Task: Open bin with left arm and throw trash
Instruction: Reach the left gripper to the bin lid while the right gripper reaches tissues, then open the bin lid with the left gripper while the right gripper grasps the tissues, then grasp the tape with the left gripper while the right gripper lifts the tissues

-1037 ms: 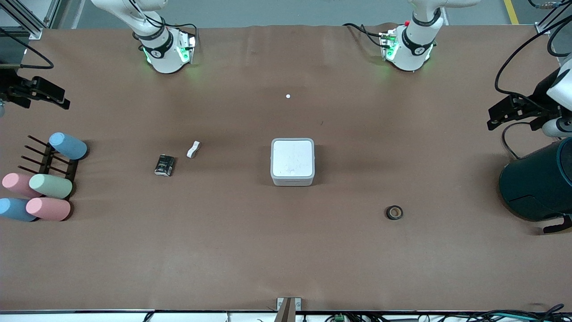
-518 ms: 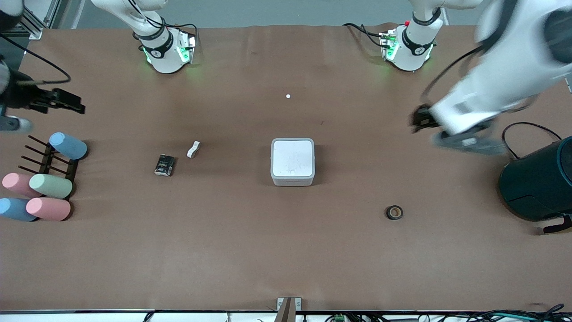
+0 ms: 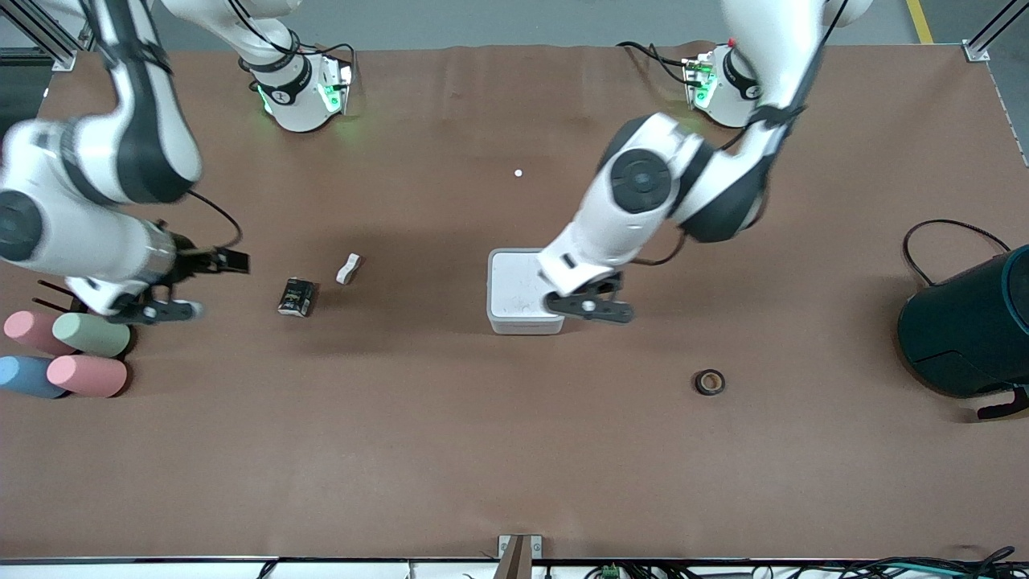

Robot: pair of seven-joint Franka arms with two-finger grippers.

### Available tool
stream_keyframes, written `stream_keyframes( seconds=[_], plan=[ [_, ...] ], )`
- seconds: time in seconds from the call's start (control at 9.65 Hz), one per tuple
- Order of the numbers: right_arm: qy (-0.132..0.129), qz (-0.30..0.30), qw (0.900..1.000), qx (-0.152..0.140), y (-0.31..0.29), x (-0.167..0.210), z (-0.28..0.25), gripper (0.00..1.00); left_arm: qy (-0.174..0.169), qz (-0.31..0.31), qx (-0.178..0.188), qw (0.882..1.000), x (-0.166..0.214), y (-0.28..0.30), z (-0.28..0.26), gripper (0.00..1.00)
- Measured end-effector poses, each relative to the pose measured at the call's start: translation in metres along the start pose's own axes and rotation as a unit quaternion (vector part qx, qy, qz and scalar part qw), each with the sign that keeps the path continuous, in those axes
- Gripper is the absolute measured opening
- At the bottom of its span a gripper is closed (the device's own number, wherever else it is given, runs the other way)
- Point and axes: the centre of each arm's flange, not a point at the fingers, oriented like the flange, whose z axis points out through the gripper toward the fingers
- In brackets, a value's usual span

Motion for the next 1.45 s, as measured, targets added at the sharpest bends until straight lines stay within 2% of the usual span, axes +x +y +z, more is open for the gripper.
stream_keyframes(
  seconds=[0.31, 0.41, 0.62, 0.93, 1.14, 1.24, 1.45],
  plan=[
    [0.014, 0.005, 1.0, 0.0, 0.004, -0.012, 0.092, 0.99, 0.009, -0.007, -0.009, 1.0, 0.005, 0.002, 0.049, 0.01],
    [0.019, 0.016, 1.0, 0.011, 0.004, -0.015, 0.106, 0.99, 0.007, -0.012, -0.012, 1.0, 0.006, 0.001, 0.06, 0.01],
    [0.029, 0.057, 0.997, 0.04, 0.005, -0.015, 0.109, 0.96, 0.003, -0.03, -0.027, 0.999, 0.007, 0.0, 0.073, 0.01],
    [0.054, 0.101, 0.992, 0.044, -0.002, -0.016, 0.125, 0.97, 0.007, -0.036, -0.033, 0.999, 0.007, 0.002, 0.073, 0.01],
    [0.056, 0.106, 0.992, 0.038, -0.013, -0.023, 0.159, 0.97, -0.011, -0.043, -0.023, 0.999, 0.012, -0.004, 0.055, 0.01],
    [0.05, 0.106, 0.993, 0.036, -0.016, -0.024, 0.169, 0.97, -0.022, -0.051, -0.008, 0.998, 0.023, -0.027, 0.027, 0.01],
    [0.041, 0.105, 0.993, 0.034, -0.018, -0.024, 0.18, 0.97, -0.038, -0.02, 0.019, 0.999, 0.046, -0.106, -0.027, 0.05]
  ],
)
